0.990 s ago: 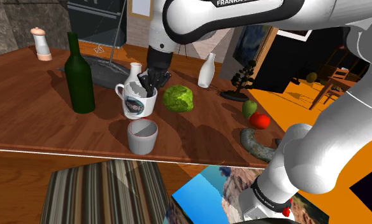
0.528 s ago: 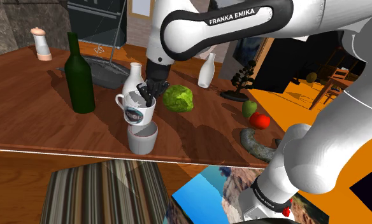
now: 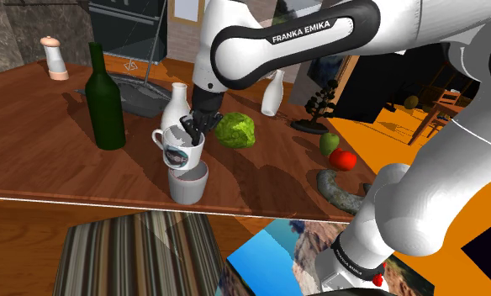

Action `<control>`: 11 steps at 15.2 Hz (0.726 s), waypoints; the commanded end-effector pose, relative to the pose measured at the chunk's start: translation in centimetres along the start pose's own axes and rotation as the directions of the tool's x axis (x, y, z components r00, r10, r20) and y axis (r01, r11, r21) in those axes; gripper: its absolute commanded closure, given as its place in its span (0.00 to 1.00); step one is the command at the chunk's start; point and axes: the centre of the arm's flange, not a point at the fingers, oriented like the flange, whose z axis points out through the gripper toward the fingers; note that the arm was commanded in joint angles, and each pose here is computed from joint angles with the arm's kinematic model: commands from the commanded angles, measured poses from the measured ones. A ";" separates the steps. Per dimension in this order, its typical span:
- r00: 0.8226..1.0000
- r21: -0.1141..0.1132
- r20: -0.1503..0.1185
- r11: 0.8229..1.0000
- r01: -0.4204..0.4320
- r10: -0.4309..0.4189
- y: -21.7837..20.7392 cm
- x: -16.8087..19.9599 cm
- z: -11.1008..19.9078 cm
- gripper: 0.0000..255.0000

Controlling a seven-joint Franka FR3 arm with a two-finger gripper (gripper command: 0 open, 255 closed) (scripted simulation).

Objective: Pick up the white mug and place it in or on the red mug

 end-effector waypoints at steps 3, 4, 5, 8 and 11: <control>1.000 -0.002 0.007 1.000 0.001 -0.001 0.0 -0.1 0.3 0.00; 1.000 -0.002 0.007 1.000 0.001 -0.001 0.0 -0.2 0.2 0.00; 1.000 -0.002 0.007 1.000 0.001 -0.001 0.0 -0.2 0.2 0.00; 1.000 -0.002 0.007 1.000 0.001 -0.001 0.0 -0.1 0.3 0.00; 1.000 -0.002 0.007 1.000 0.001 -0.001 0.0 -0.1 -3.7 0.00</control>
